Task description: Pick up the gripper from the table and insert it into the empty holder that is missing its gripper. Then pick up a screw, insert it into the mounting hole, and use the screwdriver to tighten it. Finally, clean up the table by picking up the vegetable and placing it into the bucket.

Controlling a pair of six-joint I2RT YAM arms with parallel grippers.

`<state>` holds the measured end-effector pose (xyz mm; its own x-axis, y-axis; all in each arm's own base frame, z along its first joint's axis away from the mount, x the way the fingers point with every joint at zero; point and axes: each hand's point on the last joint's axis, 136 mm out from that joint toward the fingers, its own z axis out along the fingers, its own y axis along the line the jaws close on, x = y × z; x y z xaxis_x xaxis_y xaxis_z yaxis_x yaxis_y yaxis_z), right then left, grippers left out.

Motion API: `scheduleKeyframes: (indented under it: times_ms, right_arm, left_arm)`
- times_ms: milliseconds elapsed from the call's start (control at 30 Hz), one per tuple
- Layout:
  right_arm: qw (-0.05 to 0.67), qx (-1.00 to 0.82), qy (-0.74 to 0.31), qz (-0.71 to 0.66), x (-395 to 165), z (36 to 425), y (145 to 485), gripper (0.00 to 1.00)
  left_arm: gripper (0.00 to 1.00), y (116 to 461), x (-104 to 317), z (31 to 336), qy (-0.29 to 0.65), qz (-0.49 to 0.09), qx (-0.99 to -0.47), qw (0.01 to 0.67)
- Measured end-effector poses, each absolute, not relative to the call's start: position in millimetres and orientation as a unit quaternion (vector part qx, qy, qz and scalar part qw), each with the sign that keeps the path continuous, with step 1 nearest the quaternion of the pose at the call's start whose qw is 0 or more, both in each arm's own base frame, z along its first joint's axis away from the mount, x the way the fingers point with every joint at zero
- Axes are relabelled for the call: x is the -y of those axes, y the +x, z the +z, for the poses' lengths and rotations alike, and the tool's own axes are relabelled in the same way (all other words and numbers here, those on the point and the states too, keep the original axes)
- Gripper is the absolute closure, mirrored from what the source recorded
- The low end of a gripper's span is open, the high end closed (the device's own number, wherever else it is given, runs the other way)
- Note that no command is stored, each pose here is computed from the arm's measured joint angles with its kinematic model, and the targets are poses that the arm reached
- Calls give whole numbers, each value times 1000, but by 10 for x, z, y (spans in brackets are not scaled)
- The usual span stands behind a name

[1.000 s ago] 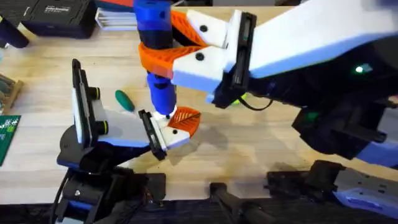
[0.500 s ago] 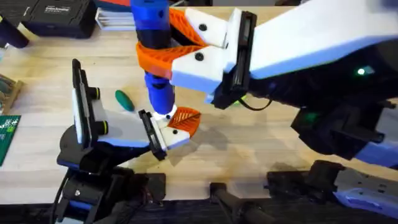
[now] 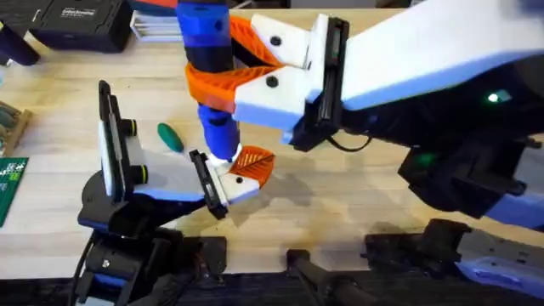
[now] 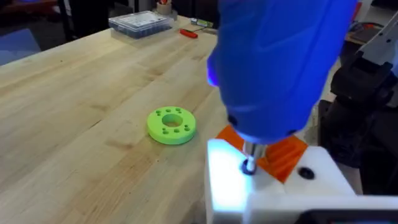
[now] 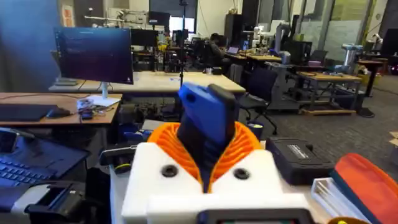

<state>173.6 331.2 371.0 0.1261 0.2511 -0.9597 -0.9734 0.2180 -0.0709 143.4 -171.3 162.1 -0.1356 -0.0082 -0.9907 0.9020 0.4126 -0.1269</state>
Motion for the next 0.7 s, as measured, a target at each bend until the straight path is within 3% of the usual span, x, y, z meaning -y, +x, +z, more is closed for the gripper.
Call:
scheduleKeyframes:
  times_ms: [700]
  right_arm:
    - [638, -452, -406, 474, -3288, 3713, 1711, 972]
  left_arm:
    - [987, 1435, 1713, 1621, 354, -411, -632, 554]
